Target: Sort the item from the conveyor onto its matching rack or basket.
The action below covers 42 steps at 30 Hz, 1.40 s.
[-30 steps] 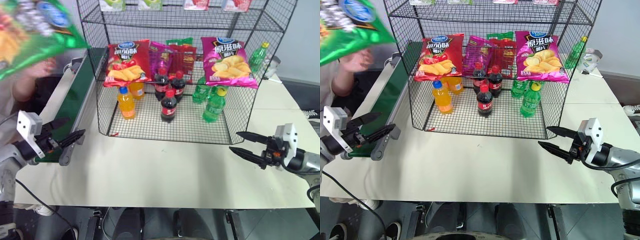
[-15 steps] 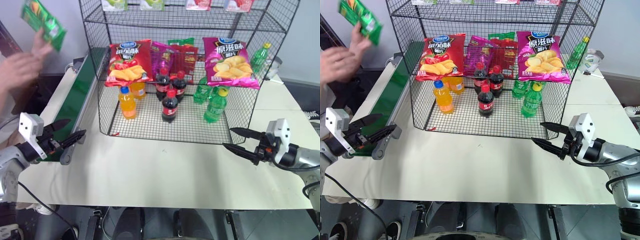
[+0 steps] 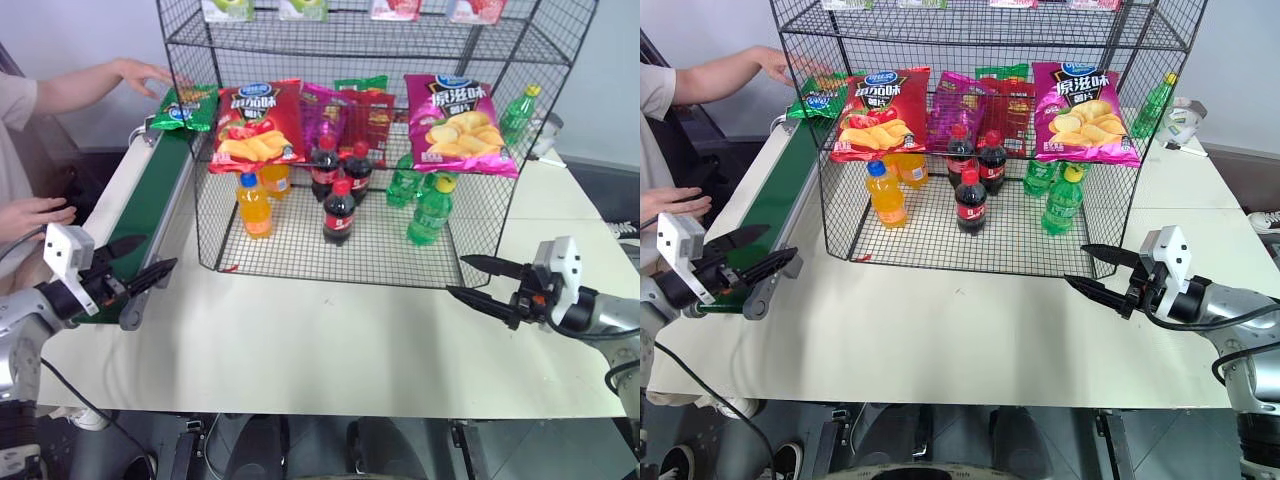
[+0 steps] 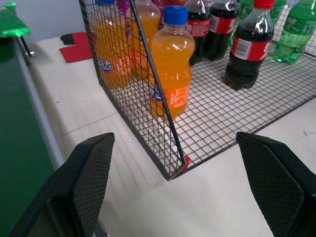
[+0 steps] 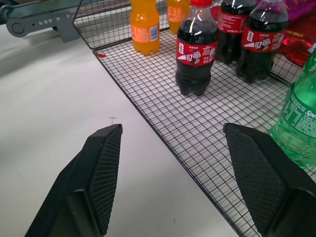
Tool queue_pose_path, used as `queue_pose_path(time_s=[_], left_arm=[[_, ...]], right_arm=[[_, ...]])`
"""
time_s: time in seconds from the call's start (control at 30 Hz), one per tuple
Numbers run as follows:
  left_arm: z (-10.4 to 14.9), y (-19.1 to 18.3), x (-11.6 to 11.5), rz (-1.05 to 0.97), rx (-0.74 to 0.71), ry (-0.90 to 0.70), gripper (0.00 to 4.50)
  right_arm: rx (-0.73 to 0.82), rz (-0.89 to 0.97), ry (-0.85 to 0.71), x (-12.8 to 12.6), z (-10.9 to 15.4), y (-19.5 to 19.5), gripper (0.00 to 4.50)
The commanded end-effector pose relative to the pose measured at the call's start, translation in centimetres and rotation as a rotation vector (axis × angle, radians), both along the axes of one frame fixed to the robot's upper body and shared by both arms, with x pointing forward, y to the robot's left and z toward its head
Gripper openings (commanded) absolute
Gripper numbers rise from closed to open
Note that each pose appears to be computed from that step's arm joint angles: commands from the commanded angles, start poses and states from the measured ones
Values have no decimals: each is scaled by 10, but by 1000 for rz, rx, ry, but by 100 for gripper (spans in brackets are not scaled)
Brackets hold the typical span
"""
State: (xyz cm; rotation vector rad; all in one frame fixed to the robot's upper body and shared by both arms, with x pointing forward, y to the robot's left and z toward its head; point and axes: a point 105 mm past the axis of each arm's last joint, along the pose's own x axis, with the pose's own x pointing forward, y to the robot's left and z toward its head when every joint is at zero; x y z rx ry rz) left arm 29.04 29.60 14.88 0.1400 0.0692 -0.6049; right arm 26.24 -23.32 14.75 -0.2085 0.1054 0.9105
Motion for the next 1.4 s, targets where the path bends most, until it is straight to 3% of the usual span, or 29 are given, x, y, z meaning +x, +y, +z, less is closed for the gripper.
queue_pose_path(time_s=[0.03,0.27,0.67,0.8,1.03,1.4], left_arm=[[5,3,-1,17,20,-19,422],[13,11,1,64,4,-82,422],[17,20,-11,111,155,-193,422],[16,20,-19,119,423,-292,422],[7,16,-46,102,717,-420,422],[-13,43,-91,132,1166,-502,422]], right_arm=[[3,-3,-37,-2,6,-5,339],[10,9,-31,-2,4,-7,339],[39,67,-31,-1,9,14,339],[98,114,-34,-1,19,40,339],[175,320,38,-14,21,93,339],[165,409,69,-10,11,99,339]])
